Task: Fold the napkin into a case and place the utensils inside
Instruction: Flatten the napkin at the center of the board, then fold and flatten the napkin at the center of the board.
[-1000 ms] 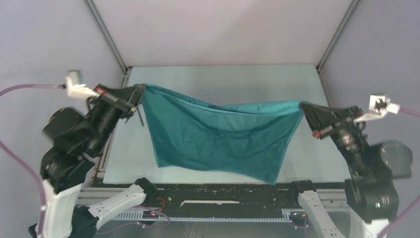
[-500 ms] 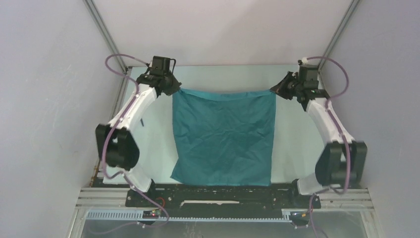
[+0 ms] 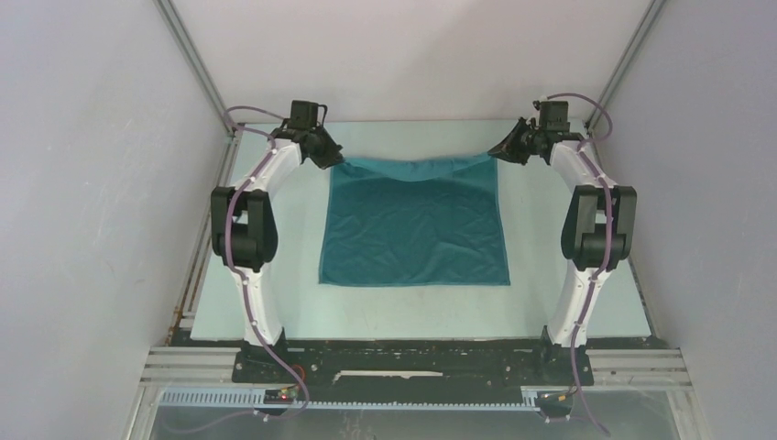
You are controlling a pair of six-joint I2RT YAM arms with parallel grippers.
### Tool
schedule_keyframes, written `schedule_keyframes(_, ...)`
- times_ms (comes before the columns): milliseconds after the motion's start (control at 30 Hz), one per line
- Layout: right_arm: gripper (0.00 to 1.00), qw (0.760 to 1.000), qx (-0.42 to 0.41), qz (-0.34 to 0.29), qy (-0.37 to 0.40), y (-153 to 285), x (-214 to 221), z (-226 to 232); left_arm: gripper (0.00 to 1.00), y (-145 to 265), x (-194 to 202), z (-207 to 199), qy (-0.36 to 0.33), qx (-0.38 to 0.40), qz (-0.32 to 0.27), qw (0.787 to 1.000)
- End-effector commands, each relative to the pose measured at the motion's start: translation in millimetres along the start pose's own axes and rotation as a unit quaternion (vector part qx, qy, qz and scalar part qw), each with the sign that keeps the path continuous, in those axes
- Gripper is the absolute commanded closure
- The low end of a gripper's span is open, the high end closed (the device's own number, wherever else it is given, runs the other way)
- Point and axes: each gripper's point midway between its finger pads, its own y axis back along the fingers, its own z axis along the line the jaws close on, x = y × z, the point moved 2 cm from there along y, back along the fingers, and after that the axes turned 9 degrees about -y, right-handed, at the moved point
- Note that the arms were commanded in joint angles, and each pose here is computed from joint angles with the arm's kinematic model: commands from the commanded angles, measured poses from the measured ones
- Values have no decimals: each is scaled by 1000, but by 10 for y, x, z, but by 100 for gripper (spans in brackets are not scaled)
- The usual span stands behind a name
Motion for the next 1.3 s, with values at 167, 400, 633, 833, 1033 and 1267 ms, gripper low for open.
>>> schedule_keyframes(167, 100, 998, 13, 62, -22, 483, 502, 18, 100, 423, 345, 116, -5, 20, 45, 999)
schedule_keyframes(400, 100, 990, 90, 107, -35, 874, 1261, -553, 100, 787, 1198, 638, -41, -7, 120, 992)
schedule_keyframes(633, 100, 985, 122, 119, -26, 1141, 1760, -824, 100, 1068, 1730, 985, -79, -40, 141, 986)
schedule_keyframes(833, 100, 983, 127, 129, -46, 1211, 2087, -1065, 100, 1109, 2095, 1151, -95, -57, 165, 980)
schedule_keyframes(1033, 100, 981, 141, 125, -50, 1240, 2140, -1177, 100, 1118, 2208, 1255, -92, -67, 171, 979)
schedule_keyframes(1267, 100, 982, 149, 108, -44, 1338, 2141, -1208, 100, 1223, 2185, 1277, -93, -71, 154, 981)
